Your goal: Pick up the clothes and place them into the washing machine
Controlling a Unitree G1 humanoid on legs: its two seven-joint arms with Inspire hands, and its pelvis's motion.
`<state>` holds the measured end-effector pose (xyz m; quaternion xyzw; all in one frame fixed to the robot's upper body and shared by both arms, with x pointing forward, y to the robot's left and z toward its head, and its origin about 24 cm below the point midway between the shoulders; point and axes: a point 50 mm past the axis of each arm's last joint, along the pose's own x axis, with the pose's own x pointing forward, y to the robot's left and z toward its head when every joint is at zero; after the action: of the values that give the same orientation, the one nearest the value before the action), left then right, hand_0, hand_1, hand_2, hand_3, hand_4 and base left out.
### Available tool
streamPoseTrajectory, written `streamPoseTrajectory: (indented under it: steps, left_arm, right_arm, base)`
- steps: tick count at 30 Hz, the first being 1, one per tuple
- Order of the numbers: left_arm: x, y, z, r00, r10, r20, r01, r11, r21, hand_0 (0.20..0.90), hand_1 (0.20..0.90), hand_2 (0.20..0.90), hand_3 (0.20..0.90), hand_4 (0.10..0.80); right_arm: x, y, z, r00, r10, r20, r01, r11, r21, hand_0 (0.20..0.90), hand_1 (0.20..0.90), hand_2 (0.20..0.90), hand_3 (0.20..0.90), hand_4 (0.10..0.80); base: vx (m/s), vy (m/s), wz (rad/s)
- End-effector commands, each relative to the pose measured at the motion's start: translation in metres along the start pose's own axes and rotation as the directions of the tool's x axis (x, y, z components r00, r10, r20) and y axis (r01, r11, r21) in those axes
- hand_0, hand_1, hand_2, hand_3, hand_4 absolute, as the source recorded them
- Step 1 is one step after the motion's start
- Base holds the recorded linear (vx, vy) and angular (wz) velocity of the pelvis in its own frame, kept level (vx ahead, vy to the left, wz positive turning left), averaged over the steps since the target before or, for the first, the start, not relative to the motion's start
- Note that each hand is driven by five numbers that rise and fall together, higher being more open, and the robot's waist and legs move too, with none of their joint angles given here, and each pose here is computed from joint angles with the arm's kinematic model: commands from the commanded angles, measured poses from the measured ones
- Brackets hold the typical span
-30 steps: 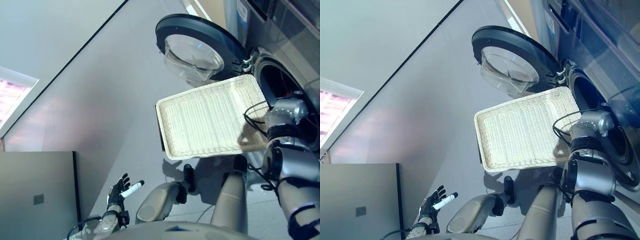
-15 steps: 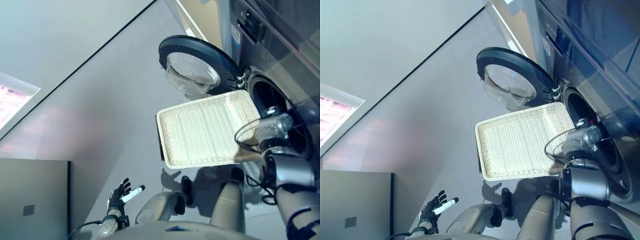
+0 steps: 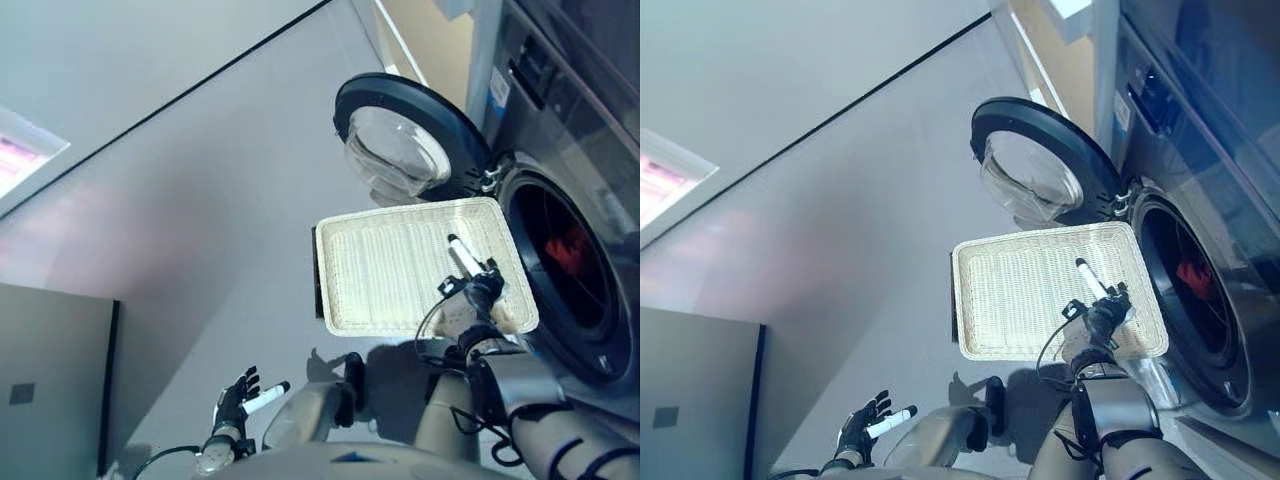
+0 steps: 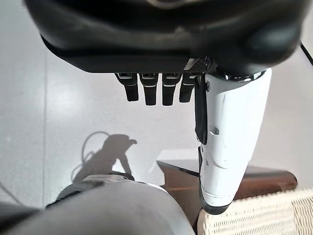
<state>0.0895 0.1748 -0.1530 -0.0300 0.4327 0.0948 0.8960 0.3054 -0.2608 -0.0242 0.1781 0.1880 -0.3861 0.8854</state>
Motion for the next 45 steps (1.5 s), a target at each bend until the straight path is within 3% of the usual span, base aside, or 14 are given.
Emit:
streamPoseTrajectory:
  steps: [1,5,8,9,14,16,22,25,28,33,38,45]
  left_arm:
    - [0.005,0.052,0.020,0.983,0.170,0.071,-0.172,0.985,0.030,0.900,0.900,0.900,0.900,0.800]
    - [0.004,0.058,0.020,0.977,0.200,0.069,-0.201,0.979,0.013,0.900,0.900,0.900,0.900,0.800]
    - [0.005,0.062,0.021,0.975,0.212,0.067,-0.214,0.977,0.016,0.900,0.900,0.900,0.900,0.800]
    - [0.006,0.064,0.020,0.973,0.223,0.054,-0.224,0.974,0.024,0.900,0.900,0.900,0.900,0.800]
    - [0.004,0.070,0.012,0.970,0.245,0.006,-0.245,0.968,0.055,0.900,0.900,0.900,0.900,0.800]
    - [0.003,0.067,0.002,0.980,0.196,-0.039,-0.187,0.968,0.166,0.900,0.900,0.900,0.900,0.800]
    - [-0.009,0.077,-0.029,0.964,0.185,-0.193,-0.129,0.954,0.271,0.900,0.900,0.900,0.900,0.800]
    - [-0.013,0.079,-0.035,0.957,0.181,-0.225,-0.110,0.949,0.294,0.900,0.900,0.900,0.900,0.800]
    - [-0.015,0.079,-0.040,0.952,0.166,-0.256,-0.079,0.945,0.318,0.900,0.900,0.900,0.900,0.800]
    - [-0.012,0.076,-0.038,0.949,0.154,-0.276,-0.045,0.931,0.363,0.900,0.900,0.900,0.900,0.800]
    - [-0.004,0.060,-0.031,0.960,0.100,-0.261,0.001,0.932,0.363,0.900,0.900,0.900,0.900,0.800]
    - [-0.007,0.057,-0.039,0.946,0.092,-0.312,0.028,0.932,0.362,0.900,0.900,0.900,0.900,0.800]
  right_arm:
    - [-0.007,0.031,0.029,0.976,0.152,0.155,-0.155,0.988,0.004,0.900,0.900,0.900,0.900,0.800]
    - [-0.011,0.023,0.016,0.967,0.198,0.159,-0.190,0.980,-0.062,0.900,0.900,0.900,0.900,0.800]
    - [-0.010,0.002,-0.005,0.973,0.204,0.110,-0.173,0.955,-0.242,0.900,0.900,0.900,0.900,0.800]
    - [-0.012,-0.010,-0.021,0.974,0.216,0.075,-0.173,0.912,-0.373,0.900,0.900,0.900,0.900,0.800]
    - [-0.022,-0.043,-0.057,0.980,0.200,-0.019,-0.182,0.843,-0.507,0.900,0.900,0.900,0.900,0.800]
    - [-0.034,-0.073,-0.083,0.979,0.185,-0.088,-0.201,0.794,-0.574,0.900,0.900,0.900,0.900,0.800]
    - [-0.070,-0.150,-0.141,0.954,0.011,-0.299,-0.219,0.708,-0.671,0.900,0.900,0.900,0.900,0.800]
    - [-0.086,-0.170,-0.159,0.927,-0.035,-0.374,-0.257,0.667,-0.699,0.900,0.900,0.900,0.900,0.800]
    - [-0.111,-0.201,-0.181,0.872,-0.132,-0.471,-0.327,0.560,-0.762,0.900,0.900,0.900,0.900,0.800]
    - [-0.138,-0.240,-0.195,0.777,-0.306,-0.550,-0.380,0.470,-0.797,0.900,0.900,0.900,0.900,0.800]
    - [-0.152,-0.264,-0.196,0.703,-0.412,-0.580,-0.359,0.499,-0.789,0.900,0.900,0.900,0.900,0.800]
    - [-0.137,-0.250,-0.191,0.727,-0.376,-0.575,-0.346,0.523,-0.779,0.900,0.900,0.900,0.900,0.800]
  base:
    - [0.015,-0.030,0.06]
    - [0.048,-0.042,0.03]
    - [0.107,-0.080,0.06]
    - [0.158,-0.114,-0.01]
    - [0.113,-0.055,0.05]
    - [0.070,-0.005,0.09]
    - [0.011,0.004,0.00]
    - [-0.026,-0.002,-0.06]
    - [-0.023,0.003,-0.18]
    - [-0.005,0.012,-0.16]
    - [0.026,0.000,-0.04]
    - [0.002,0.001,0.00]
